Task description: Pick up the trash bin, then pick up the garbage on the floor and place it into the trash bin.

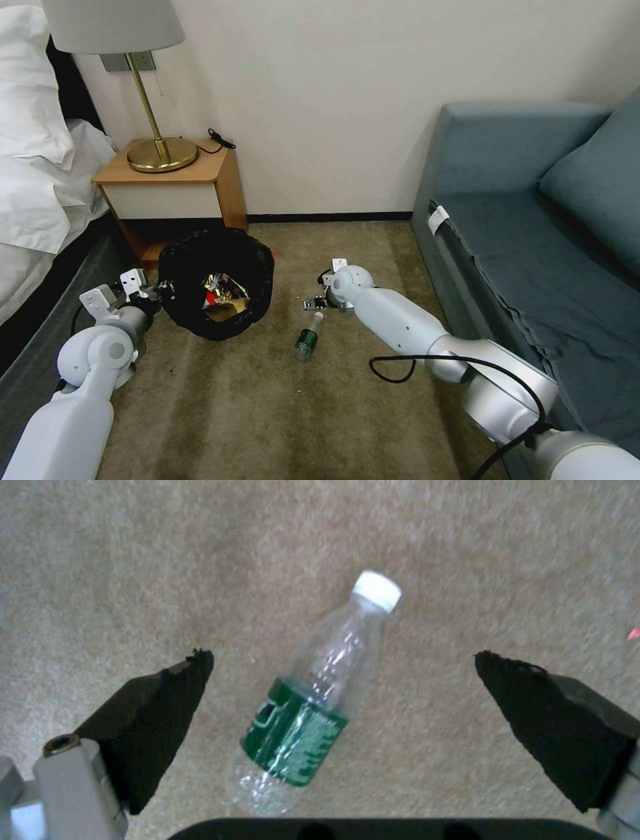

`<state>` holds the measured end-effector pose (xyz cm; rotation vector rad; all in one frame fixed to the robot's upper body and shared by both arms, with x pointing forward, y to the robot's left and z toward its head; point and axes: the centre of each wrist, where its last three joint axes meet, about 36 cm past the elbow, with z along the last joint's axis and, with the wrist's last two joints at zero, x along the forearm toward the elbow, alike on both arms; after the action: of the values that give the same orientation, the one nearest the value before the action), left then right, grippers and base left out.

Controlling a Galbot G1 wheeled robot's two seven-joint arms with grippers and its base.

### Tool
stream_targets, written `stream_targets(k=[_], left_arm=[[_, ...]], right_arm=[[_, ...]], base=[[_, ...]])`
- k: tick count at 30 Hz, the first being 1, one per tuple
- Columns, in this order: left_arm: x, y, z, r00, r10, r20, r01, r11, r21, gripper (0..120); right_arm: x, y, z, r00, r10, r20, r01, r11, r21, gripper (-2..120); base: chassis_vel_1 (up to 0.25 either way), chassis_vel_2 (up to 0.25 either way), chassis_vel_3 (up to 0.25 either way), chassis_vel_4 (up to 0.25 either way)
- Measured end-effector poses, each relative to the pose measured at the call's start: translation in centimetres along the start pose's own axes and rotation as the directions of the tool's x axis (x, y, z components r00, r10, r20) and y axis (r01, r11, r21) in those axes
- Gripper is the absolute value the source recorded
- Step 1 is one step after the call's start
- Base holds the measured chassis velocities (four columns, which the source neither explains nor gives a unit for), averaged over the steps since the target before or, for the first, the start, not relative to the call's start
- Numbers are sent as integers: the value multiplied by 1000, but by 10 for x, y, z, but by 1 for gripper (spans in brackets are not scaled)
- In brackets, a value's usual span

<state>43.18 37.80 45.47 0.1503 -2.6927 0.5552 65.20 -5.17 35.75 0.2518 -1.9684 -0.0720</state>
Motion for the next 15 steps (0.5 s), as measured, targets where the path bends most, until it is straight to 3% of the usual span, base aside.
stream_targets(k=[15], left_arm=[[4, 1, -1, 1000, 1, 5, -1, 1000, 5, 2]], right_arm=[[-29, 36, 38, 998, 12, -60, -11, 1000, 19, 100]], base=[[0, 0, 0, 0]])
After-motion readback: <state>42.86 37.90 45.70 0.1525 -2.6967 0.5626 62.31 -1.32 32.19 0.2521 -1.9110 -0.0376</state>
